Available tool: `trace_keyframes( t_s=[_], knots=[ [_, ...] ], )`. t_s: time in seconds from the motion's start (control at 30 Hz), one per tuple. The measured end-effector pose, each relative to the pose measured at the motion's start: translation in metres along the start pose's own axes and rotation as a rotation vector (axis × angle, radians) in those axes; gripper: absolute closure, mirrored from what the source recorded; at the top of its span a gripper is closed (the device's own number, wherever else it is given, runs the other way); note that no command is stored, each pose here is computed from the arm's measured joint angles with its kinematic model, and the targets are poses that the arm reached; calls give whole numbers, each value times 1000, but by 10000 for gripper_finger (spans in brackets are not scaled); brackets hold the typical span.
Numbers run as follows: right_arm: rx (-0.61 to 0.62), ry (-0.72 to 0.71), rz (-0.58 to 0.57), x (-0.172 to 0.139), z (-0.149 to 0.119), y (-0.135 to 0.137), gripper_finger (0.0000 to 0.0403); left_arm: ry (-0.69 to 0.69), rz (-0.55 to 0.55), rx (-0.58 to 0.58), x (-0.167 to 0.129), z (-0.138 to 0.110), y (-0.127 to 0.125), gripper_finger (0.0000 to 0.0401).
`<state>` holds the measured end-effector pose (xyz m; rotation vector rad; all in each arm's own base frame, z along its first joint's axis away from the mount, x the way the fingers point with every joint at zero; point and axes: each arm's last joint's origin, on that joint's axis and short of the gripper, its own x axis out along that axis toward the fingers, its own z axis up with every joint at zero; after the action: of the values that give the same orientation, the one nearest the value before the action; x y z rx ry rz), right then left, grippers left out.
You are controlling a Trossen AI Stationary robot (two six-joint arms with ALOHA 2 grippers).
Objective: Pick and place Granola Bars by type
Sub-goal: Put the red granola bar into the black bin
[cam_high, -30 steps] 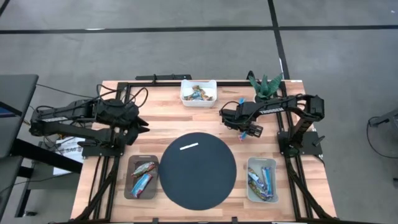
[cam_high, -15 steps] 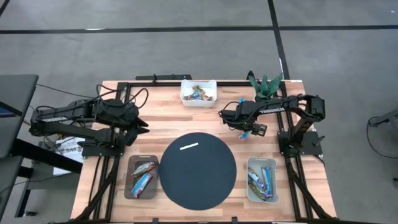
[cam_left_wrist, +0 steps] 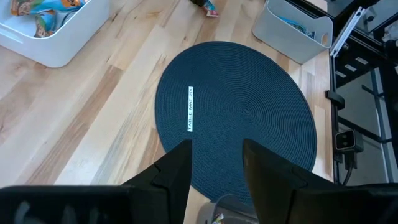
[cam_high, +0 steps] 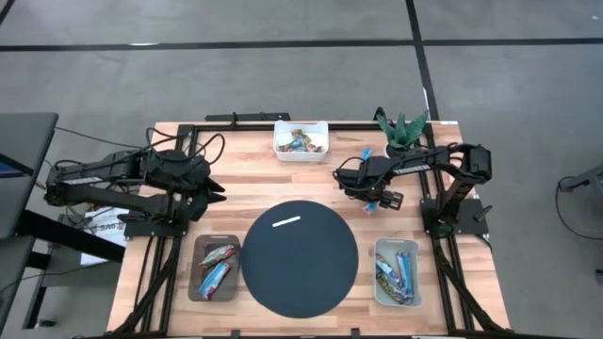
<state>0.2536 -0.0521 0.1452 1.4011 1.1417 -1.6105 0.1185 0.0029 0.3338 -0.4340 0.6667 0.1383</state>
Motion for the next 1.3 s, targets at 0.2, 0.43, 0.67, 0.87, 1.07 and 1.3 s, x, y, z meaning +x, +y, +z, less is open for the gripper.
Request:
trace_keyframes(
  t_s=[0.2,0.43,0.67,0.87,1.07,1.3],
  knots=[
    [12,59,32,13,-1,-3,207,0,0,-1,0,0,0,268],
    [-38,51,62,14,-1,0,285,-4,7,-2,0,0,0,268],
    [-192,28,139,1,-16,12,371,-23,46,-26,0,1,1,268],
    [-496,-7,399,-46,-46,39,351,-35,68,-42,0,1,2,268],
    [-944,3,802,-117,-84,62,360,-60,116,-83,0,2,3,268],
    [-1264,-21,1151,-175,-99,70,369,-119,215,-144,-1,3,6,268]
  ],
)
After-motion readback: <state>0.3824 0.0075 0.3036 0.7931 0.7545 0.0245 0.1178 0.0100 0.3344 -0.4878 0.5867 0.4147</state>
